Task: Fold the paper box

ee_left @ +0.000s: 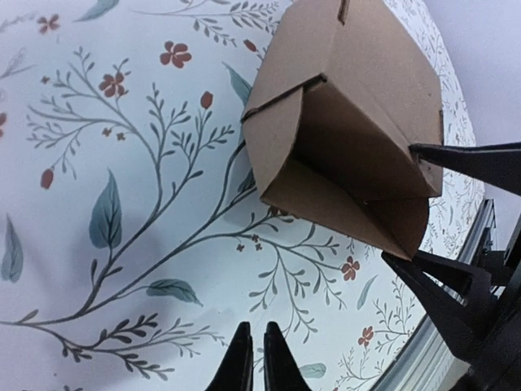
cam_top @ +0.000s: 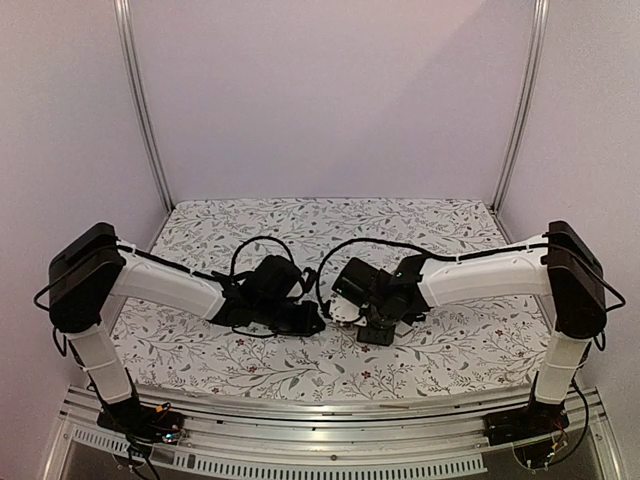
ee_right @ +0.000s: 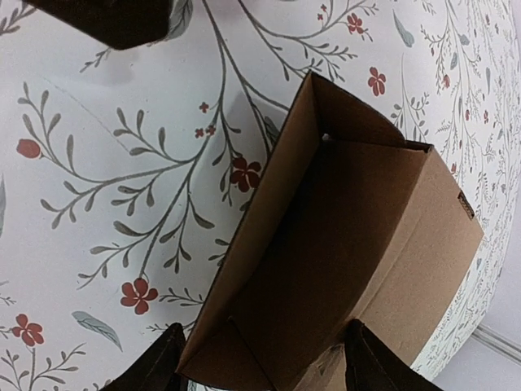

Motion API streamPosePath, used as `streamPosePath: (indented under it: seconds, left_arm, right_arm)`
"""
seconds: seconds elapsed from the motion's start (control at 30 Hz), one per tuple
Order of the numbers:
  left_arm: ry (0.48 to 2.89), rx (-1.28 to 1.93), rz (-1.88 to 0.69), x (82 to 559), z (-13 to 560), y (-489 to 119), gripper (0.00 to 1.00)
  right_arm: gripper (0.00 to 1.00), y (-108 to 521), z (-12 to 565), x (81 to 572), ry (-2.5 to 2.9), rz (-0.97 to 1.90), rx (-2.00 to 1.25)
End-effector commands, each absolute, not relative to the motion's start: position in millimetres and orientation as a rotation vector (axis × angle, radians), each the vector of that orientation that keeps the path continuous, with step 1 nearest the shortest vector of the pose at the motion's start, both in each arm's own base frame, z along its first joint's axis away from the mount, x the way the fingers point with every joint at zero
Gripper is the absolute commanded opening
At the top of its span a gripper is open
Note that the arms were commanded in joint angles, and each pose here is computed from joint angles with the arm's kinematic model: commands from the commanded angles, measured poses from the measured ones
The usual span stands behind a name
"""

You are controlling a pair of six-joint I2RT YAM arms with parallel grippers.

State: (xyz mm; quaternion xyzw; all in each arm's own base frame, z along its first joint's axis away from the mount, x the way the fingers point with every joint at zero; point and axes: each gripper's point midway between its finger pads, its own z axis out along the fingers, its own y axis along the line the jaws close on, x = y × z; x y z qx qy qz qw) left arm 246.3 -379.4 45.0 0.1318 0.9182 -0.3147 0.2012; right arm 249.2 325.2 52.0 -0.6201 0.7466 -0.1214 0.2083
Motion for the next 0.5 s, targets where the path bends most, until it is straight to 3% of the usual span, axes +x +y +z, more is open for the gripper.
streamPosePath:
  seconds: [0.0,0.27,0.47]
  left_arm:
    - [2.478,0.090,-1.072,238,50,-377,0.06]
    - [2.463,0.034,-1.193,238,33,-401,0.03]
    - [2.328,0.014,-1.343,267,49,-428,0.00]
  right_arm:
    - [0.64,328,24,217,2.201,-0.062,-1.832]
    - [0.65,326,17,214,2.241,-0.025,-1.829]
    - [0.66,329,3,198,2.276,0.070,-1.897]
